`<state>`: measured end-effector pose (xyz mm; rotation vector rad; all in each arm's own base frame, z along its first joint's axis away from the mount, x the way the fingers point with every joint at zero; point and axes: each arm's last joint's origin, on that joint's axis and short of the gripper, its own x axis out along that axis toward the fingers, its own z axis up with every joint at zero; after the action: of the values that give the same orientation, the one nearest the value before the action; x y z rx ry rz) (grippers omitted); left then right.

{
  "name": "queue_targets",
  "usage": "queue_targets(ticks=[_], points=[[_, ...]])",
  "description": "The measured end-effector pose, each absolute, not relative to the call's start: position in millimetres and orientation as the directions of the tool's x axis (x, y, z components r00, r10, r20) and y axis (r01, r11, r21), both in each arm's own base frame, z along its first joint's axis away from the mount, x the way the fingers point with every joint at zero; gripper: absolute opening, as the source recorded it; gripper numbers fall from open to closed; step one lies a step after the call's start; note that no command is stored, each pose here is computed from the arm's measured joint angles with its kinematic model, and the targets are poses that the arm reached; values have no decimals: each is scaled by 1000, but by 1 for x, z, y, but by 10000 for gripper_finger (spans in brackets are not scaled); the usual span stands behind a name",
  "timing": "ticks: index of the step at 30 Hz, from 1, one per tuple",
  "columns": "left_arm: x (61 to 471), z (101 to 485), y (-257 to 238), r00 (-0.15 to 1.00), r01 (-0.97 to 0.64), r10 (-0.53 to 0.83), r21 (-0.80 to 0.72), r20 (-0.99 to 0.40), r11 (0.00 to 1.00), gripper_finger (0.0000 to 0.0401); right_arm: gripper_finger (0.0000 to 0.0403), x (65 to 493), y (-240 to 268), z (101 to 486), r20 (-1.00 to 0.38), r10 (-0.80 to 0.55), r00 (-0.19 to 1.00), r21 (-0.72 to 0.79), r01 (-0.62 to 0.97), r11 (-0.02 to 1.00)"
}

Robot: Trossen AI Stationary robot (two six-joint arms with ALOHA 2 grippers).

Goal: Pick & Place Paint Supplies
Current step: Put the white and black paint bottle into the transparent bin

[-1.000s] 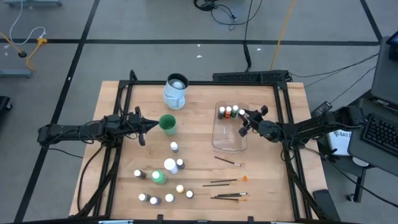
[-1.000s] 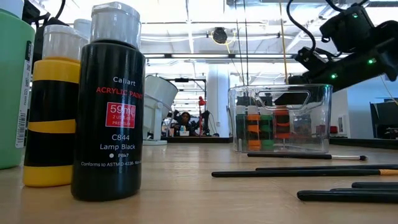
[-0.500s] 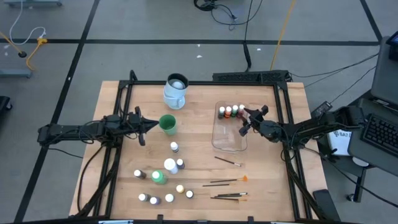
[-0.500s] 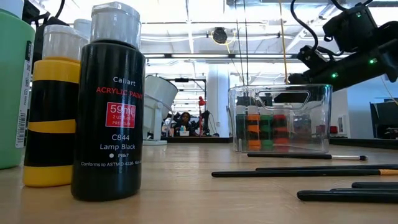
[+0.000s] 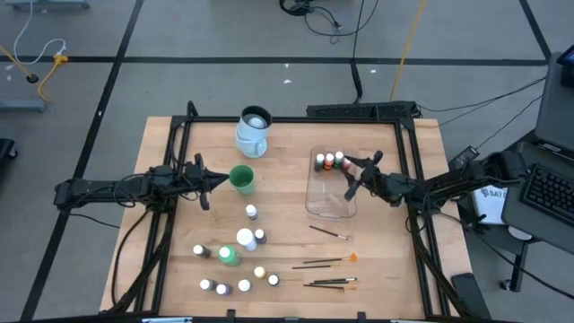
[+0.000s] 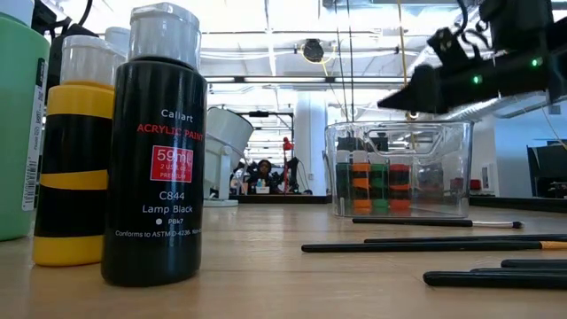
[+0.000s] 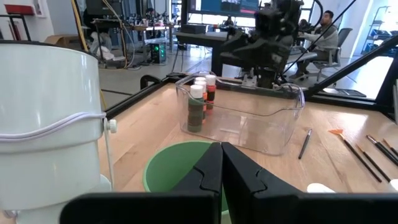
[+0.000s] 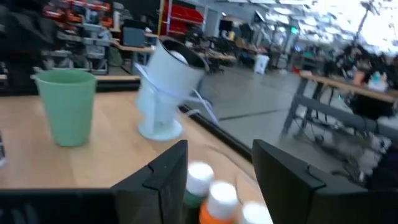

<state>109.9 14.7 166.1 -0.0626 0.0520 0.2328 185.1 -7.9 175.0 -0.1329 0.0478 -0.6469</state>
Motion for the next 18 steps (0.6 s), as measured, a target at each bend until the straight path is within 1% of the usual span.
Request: queue_targets(ticks=[4, 6, 8, 9, 12, 15, 18], points=[[110, 166, 15, 972, -232, 229, -57, -59, 971, 5, 163, 196, 3, 190, 8, -550, 835, -167, 543, 823], [110, 166, 15, 972, -232, 229, -57, -60, 971, 5, 155, 202, 12, 195, -4, -453, 892, -177, 445, 878], [110, 166, 15, 972, -232, 228, -57, -59, 971, 5, 144, 205, 22, 200, 3, -312, 950, -199, 307, 931], [110, 166, 15, 972, -232, 228, -57, -59, 971, 5, 136, 205, 26, 202, 10, -261, 965, -217, 257, 942], [110, 166, 15, 972, -232, 228, -68, -60, 970, 5, 103, 198, 28, 211, 47, -242, 969, -251, 246, 936], [110, 166, 15, 972, -232, 227, -85, -61, 969, 5, 56, 183, 21, 218, 104, -238, 966, -236, 256, 937], [110, 166, 15, 972, -233, 228, -88, -62, 969, 5, 11, 165, 16, 221, 153, -143, 978, -202, 172, 964]])
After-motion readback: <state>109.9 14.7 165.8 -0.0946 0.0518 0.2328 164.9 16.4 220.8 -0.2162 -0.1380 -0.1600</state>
